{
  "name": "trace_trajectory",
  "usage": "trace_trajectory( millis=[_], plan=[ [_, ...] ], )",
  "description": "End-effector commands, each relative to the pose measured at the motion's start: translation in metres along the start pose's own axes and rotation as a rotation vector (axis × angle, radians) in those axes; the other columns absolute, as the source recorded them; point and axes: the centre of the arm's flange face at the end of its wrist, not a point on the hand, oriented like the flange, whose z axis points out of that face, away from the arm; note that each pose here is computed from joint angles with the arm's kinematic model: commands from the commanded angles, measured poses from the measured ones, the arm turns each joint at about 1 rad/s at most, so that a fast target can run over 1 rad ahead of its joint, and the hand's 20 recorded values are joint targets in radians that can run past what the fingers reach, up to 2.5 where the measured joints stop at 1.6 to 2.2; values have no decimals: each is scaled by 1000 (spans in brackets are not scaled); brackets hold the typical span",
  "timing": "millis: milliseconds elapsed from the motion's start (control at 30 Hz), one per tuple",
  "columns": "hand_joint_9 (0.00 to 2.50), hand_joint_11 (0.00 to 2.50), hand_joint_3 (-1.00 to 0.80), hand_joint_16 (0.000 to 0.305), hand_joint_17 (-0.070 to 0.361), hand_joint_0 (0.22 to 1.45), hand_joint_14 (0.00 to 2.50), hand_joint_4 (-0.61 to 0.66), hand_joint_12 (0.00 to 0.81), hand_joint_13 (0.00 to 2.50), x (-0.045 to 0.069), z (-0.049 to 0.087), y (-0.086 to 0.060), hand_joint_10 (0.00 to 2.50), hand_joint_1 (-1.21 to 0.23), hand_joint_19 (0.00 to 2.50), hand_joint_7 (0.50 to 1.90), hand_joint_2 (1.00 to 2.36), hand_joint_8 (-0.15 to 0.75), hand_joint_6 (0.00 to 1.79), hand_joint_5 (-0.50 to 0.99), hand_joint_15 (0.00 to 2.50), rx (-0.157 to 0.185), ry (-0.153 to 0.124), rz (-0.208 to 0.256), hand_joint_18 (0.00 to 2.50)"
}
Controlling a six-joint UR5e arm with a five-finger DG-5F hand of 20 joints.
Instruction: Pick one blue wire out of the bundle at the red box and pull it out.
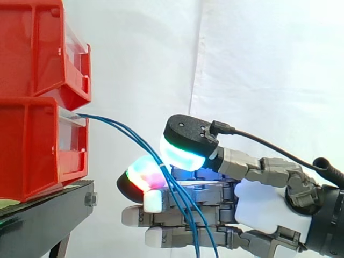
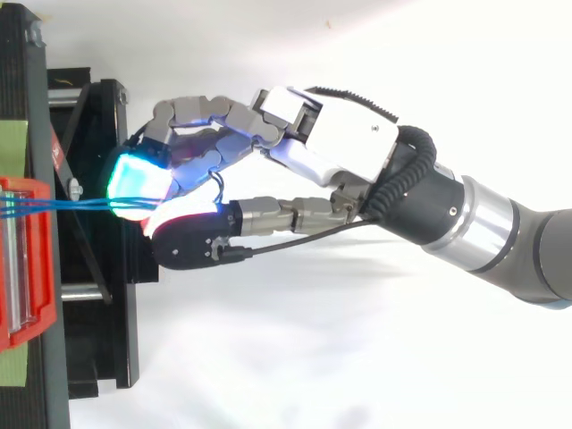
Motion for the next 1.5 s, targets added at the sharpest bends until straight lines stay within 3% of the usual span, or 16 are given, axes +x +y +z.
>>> trace_trajectory(
  millis=[0,367,467,600,733,967,1467],
  plan=[
    [908,539,-202,53,119,583,12,227,382,607,-3,1,0,17,-694,486,1043,1013,289,780,-139,337,-2,-4,0,513],
    [888,565,-186,56,125,597,12,258,392,608,2,4,4,15,-713,468,963,1011,302,850,-159,338,-11,2,-2,527],
    [873,554,-257,53,120,577,13,234,379,596,1,4,4,17,-722,486,931,1011,278,818,-160,350,-11,-1,-2,506],
    [857,546,-348,51,116,545,13,234,366,577,5,3,4,18,-707,499,1033,1010,268,715,-136,351,-11,3,-12,480],
    [859,541,-367,52,117,540,13,240,367,577,6,3,4,16,-704,508,1057,1009,271,693,-129,350,-10,3,-37,473],
    [861,541,-350,51,115,549,15,217,364,576,8,1,1,18,-714,501,1097,1010,272,682,-126,351,-8,5,-38,469],
    [865,564,-304,50,112,585,13,207,357,592,17,-4,0,19,-742,515,1013,1012,266,761,-148,352,-4,14,-37,469]
  ],
)
